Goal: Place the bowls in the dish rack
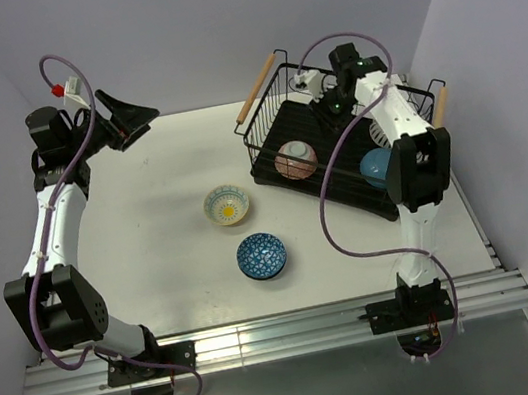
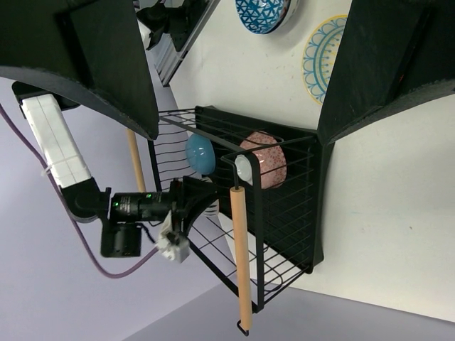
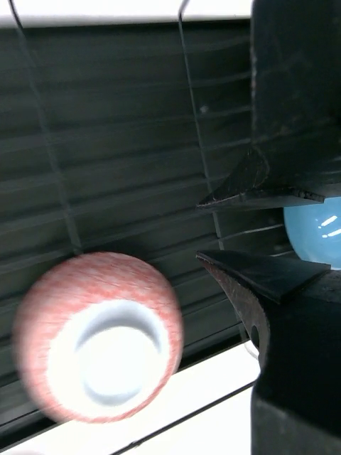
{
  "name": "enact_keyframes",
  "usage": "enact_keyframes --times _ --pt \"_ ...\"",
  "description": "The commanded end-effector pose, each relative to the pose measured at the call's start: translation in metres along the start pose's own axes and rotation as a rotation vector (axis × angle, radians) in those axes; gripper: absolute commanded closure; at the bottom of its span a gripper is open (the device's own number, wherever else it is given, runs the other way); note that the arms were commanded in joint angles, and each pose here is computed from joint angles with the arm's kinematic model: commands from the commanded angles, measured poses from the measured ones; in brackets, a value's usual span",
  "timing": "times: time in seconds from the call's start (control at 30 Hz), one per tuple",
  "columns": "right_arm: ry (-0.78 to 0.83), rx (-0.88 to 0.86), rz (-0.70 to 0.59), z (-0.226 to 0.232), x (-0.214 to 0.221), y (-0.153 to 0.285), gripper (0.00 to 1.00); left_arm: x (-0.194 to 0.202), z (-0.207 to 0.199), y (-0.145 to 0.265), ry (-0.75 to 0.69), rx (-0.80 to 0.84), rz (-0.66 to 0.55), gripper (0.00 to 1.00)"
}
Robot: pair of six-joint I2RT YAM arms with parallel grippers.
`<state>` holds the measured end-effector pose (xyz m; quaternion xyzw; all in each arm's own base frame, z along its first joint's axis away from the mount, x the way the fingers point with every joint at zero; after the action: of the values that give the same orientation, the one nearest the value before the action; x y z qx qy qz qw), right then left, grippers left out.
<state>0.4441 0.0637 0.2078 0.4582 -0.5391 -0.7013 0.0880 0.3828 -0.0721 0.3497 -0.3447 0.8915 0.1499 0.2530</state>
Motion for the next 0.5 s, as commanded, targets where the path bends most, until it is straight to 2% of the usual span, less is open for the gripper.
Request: enact_keyframes --times 0.0,0.13,0.33,0.47 --pt "0.120 -0.030 0.129 0.017 0.016 -0.008 0.63 -0.004 -0.015 0.006 -0.048 0.035 -0.014 0.01" --pt "0.125 -0.077 0.152 0.033 0.023 -0.029 0.60 -0.004 -0.017 0.008 -0.065 0.029 -0.015 0.00" --pt "0.117 -0.137 0.095 0.051 0.017 -0.047 0.54 -0.002 -0.012 0.007 -0.083 0.018 -0.010 0.01" --pt "0.118 -0.159 0.057 0.060 0.009 -0.053 0.53 0.005 0.007 0.006 -0.068 -0.060 0.010 0.01"
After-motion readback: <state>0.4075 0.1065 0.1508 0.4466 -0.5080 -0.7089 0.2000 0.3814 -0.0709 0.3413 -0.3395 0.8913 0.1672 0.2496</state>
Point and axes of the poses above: each gripper's point midway between its finger pads, its own y axis back along the fingers, its own z axis along the line the jaws close on, x = y × z, the point moved 6 cm from there along y, back along the fingers, and after that the axes turned 3 degrees about y, right-handed, at the moved point
